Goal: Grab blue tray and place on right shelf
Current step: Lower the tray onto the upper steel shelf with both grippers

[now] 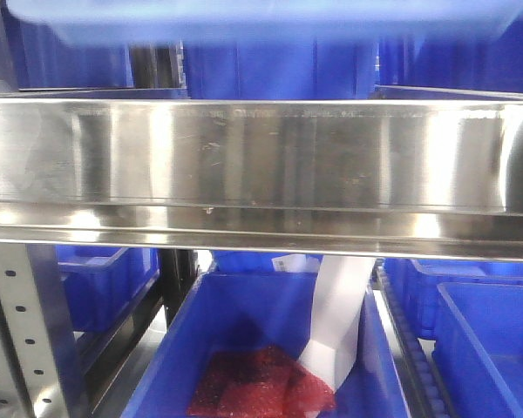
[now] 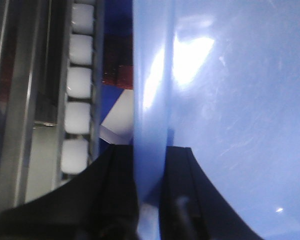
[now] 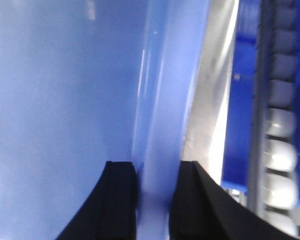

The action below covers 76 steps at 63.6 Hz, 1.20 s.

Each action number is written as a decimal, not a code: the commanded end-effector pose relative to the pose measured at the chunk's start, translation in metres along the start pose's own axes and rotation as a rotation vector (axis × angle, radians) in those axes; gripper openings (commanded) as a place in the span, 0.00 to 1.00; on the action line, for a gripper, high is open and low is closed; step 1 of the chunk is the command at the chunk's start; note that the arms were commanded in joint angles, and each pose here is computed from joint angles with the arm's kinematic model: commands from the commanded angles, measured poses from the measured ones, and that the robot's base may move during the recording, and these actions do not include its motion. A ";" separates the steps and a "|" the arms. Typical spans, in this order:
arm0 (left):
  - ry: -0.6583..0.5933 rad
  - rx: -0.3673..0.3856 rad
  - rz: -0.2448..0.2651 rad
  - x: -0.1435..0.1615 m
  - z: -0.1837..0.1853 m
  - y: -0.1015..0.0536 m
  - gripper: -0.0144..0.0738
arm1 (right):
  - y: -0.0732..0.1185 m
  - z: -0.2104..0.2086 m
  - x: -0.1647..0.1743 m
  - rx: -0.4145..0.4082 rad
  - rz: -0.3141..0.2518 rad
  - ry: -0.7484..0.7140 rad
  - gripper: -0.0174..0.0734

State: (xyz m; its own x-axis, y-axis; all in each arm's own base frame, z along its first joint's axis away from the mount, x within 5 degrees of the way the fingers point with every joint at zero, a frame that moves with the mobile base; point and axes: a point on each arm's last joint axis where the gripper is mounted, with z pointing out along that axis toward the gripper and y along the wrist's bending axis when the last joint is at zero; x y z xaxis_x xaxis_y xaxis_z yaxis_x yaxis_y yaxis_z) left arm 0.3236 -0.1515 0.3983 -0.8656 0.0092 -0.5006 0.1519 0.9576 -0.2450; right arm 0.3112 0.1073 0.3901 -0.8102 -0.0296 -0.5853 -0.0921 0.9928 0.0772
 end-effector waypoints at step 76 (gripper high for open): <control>-0.196 0.066 0.132 -0.022 -0.032 -0.017 0.76 | 0.000 -0.012 -0.013 0.029 -0.071 -0.128 0.84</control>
State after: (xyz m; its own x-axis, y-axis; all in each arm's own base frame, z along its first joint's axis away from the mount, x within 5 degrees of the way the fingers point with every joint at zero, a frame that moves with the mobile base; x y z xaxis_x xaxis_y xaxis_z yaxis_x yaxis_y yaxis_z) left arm 0.3501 -0.1653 0.3900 -0.8213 0.0768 -0.5652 0.2344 0.9488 -0.2116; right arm 0.3335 0.1157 0.3626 -0.8300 -0.0937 -0.5499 -0.1169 0.9931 0.0073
